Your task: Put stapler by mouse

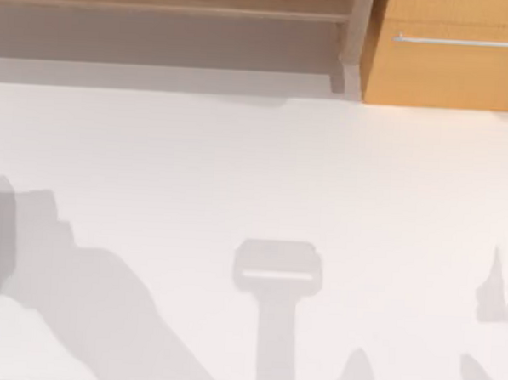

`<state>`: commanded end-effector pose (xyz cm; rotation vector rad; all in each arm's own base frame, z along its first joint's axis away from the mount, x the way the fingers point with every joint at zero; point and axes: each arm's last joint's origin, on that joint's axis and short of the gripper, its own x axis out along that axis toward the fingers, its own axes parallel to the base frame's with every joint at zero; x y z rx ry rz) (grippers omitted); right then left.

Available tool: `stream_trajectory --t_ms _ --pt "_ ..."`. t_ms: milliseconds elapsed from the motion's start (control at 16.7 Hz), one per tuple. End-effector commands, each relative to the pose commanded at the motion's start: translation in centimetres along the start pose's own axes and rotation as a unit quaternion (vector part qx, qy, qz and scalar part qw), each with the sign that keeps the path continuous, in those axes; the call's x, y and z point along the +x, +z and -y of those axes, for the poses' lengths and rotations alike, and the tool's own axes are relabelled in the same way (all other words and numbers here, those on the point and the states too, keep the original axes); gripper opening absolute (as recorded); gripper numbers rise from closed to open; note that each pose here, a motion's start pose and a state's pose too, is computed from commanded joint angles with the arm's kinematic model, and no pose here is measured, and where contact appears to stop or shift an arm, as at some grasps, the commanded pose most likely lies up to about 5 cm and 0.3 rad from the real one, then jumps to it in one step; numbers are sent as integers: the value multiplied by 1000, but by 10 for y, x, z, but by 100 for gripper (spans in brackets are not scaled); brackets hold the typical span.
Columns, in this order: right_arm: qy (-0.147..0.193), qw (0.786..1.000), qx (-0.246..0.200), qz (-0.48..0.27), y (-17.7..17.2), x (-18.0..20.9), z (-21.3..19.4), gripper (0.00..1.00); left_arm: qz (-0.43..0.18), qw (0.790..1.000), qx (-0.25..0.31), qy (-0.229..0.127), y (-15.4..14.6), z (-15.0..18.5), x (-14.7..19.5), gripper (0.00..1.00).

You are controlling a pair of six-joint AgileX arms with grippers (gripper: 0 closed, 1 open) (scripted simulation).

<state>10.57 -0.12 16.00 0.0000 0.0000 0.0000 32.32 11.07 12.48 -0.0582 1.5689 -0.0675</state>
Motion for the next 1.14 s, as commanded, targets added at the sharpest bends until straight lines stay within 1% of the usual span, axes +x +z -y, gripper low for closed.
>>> stream_trajectory --t_ms 780,840,1140 --pt "0 1000 0 0 0 0 0 100 0 1000 0 0 0 0 0 98" --pt "0 1000 0 0 0 0 0 100 0 1000 0 0 0 0 0 100" --pt "0 1000 0 0 0 0 0 100 0 1000 0 0 0 0 0 100"
